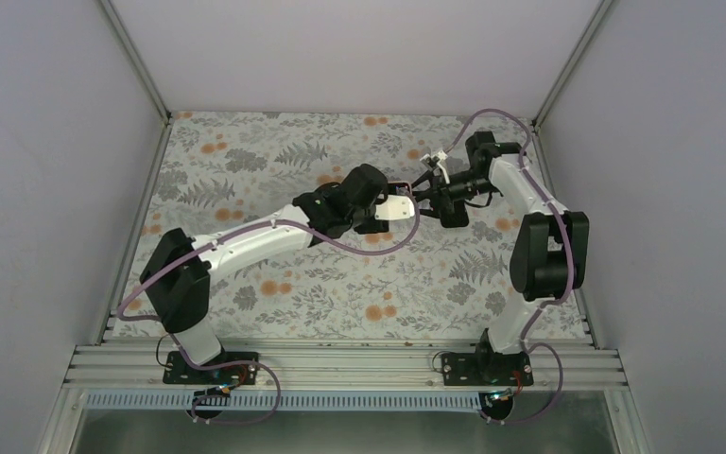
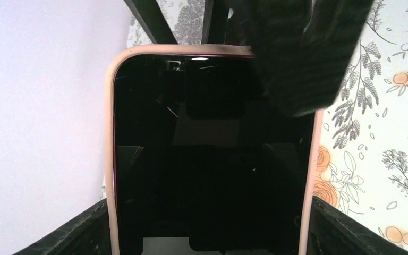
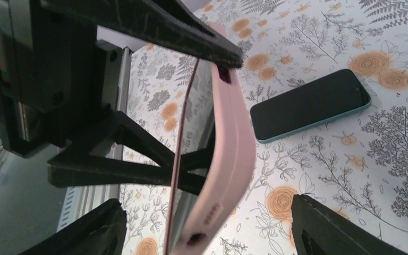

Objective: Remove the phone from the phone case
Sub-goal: Pick up the phone at the center of the board.

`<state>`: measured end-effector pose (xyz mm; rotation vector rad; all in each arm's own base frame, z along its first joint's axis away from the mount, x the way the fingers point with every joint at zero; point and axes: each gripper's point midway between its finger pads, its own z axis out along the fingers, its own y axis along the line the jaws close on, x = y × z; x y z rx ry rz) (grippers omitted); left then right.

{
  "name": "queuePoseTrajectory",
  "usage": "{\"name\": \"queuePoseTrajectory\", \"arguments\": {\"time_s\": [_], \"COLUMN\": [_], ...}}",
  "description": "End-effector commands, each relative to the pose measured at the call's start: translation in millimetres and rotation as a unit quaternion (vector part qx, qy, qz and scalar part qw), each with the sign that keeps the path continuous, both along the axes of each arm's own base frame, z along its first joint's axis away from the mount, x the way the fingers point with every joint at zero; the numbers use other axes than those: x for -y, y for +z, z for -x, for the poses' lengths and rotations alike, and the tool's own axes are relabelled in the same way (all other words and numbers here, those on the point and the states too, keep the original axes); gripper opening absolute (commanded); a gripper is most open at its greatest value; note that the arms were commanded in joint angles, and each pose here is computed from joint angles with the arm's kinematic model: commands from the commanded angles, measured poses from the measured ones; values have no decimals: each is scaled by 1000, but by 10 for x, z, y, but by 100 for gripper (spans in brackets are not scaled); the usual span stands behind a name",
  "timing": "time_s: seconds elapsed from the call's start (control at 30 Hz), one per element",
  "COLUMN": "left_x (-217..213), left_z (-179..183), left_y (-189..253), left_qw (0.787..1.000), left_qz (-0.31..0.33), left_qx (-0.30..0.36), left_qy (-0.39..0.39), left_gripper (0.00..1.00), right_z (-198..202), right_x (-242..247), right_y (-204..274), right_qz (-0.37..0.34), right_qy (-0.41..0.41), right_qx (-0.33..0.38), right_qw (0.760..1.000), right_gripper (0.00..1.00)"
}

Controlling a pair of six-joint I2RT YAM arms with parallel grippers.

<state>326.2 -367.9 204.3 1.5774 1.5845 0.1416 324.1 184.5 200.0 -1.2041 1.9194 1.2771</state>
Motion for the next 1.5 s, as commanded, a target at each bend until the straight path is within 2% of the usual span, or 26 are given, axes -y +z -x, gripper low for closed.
{"name": "queuePoseTrajectory", "arguments": {"time_s": [0.0, 0.33, 0.6, 0.8, 0.97, 1.13, 1.27, 1.47], "left_x": [134, 183, 251, 284, 301, 302, 296, 285], "left_z": [-143, -332, -247, -224, -223, -190, -159, 203], "left_y": [149, 212, 366, 432, 434, 364, 274, 358], "left_qw": [999, 993, 989, 987, 986, 988, 989, 996], "left_qz": [16, 8, 21, 23, 21, 15, 7, 25], "left_qx": [51, 103, 133, 149, 153, 148, 142, 80], "left_qy": [12, 57, 56, 55, 54, 43, 33, -43], "left_gripper": [75, 76, 76, 76, 79, 92, 100, 100], "right_z": [-47, -81, -62, -67, -72, -33, -71, -148], "right_x": [-50, -59, -62, -74, -70, -73, -70, 0], "right_y": [188, 213, 119, 89, 82, 135, 136, 135], "right_qz": [-41, -45, -49, -54, -50, -57, -55, -25], "right_qy": [5, -4, -6, -5, -7, -3, -10, -27], "right_qx": [3, -16, -33, -48, -56, -50, -59, -46], "right_qw": [999, 999, 998, 997, 997, 997, 997, 998], "right_gripper": [73, 56, 43, 40, 16, 5, 4, 4]}}
